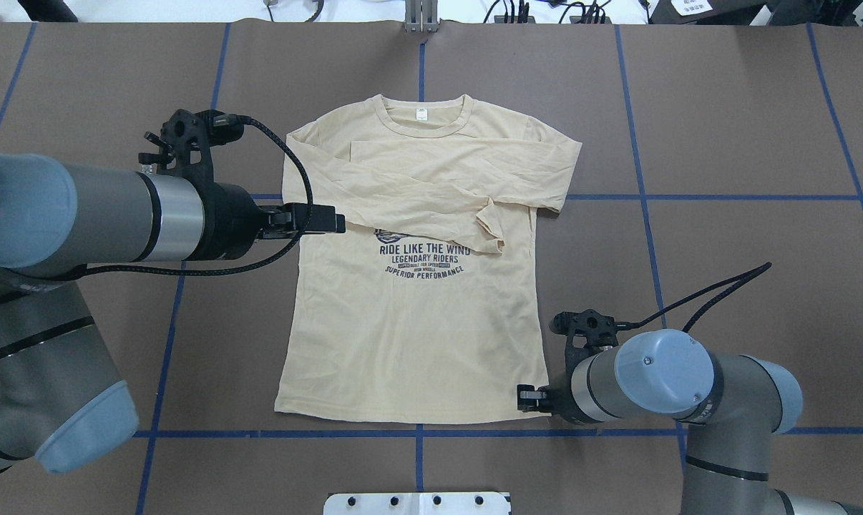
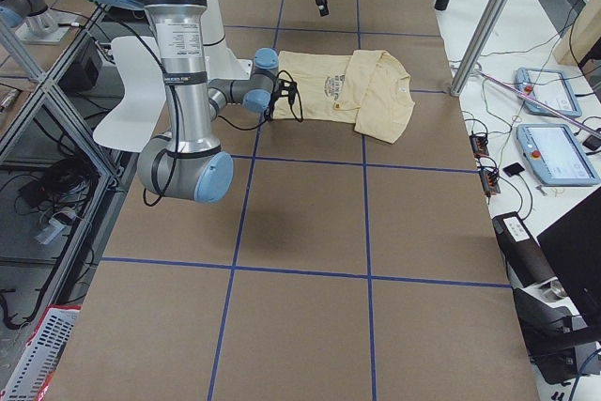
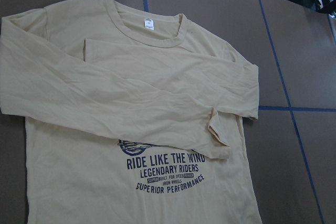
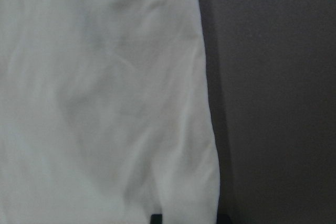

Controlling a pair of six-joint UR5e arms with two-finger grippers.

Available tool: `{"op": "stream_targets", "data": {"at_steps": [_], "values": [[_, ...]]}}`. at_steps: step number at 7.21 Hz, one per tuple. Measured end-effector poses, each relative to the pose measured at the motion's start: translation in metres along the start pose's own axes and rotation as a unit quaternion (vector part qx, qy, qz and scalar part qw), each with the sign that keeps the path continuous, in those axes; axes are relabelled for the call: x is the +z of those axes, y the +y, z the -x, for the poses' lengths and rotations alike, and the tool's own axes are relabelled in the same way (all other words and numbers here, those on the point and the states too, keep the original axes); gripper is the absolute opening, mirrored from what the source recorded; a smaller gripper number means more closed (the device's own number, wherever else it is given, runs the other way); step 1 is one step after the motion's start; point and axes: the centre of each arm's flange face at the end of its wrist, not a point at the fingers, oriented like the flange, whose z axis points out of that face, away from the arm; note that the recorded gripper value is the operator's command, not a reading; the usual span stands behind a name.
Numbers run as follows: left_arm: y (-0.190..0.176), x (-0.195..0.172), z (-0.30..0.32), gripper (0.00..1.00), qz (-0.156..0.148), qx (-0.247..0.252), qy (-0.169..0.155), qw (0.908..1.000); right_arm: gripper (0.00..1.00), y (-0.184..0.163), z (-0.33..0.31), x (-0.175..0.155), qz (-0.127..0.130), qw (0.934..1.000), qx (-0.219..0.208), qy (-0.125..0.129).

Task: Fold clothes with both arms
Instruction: 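Lower both grippers to the hem corners nearest the robot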

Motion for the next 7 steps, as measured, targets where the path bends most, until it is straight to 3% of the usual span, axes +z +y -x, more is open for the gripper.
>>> {"op": "stream_targets", "data": {"at_steps": [4,7], "values": [[0.000,0.000,0.004,1.00,0.000,-0.001,-0.003,1.0000,0.00,0.001,0.004,-0.006,0.001,1.0000,-0.002,-0.006],[0.026,0.004,0.041,1.00,0.017,-0.029,-0.037,0.9987,0.00,0.002,0.014,-0.025,-0.005,0.9997,-0.002,-0.025]]}}
